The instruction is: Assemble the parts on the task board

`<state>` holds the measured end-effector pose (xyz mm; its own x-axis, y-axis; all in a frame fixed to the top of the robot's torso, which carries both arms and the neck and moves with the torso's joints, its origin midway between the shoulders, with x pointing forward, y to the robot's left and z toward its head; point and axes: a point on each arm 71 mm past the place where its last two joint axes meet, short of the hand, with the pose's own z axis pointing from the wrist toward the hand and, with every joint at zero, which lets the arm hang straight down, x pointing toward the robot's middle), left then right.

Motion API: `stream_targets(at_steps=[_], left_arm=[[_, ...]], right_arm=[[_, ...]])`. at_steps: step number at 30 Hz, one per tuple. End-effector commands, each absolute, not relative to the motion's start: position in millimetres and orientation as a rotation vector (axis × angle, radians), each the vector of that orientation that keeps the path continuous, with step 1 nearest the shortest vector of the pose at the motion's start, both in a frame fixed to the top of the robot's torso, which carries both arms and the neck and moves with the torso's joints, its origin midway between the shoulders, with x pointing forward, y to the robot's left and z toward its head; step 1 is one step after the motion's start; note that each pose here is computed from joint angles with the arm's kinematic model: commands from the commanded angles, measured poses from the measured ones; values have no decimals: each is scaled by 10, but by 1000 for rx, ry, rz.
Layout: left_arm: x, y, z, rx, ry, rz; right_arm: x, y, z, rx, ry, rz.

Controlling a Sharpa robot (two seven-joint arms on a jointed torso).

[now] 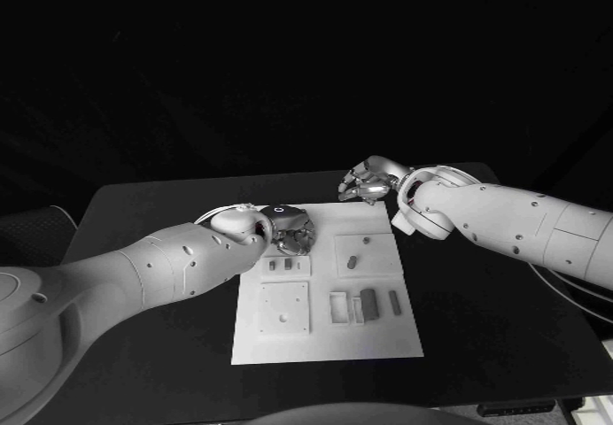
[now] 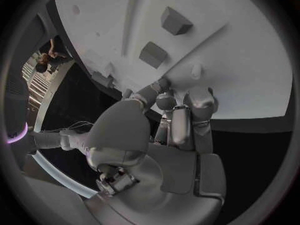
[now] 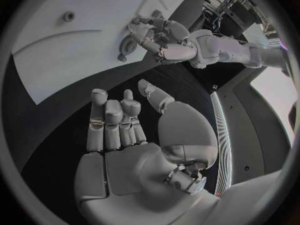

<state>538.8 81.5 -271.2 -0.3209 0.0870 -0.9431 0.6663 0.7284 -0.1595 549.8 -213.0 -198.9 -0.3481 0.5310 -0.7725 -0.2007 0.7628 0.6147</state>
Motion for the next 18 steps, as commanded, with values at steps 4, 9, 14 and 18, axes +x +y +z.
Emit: stream_targets(at_steps=[4,9,14,18], left_arm=[[5365,779,-2725,602,1842,-677],[5365,783,-2727,606,1844,-681],[5362,782,-2728,611,1846,-687],[5358,772,-2725,613,1840,-692]], right_arm=[[5497,-2110,-1988,250,1779,777],[5498,-2112,-1988,250,1779,776],[5499,-2112,-1990,250,1782,775],[5499,-2110,-1990,250,1782,776]])
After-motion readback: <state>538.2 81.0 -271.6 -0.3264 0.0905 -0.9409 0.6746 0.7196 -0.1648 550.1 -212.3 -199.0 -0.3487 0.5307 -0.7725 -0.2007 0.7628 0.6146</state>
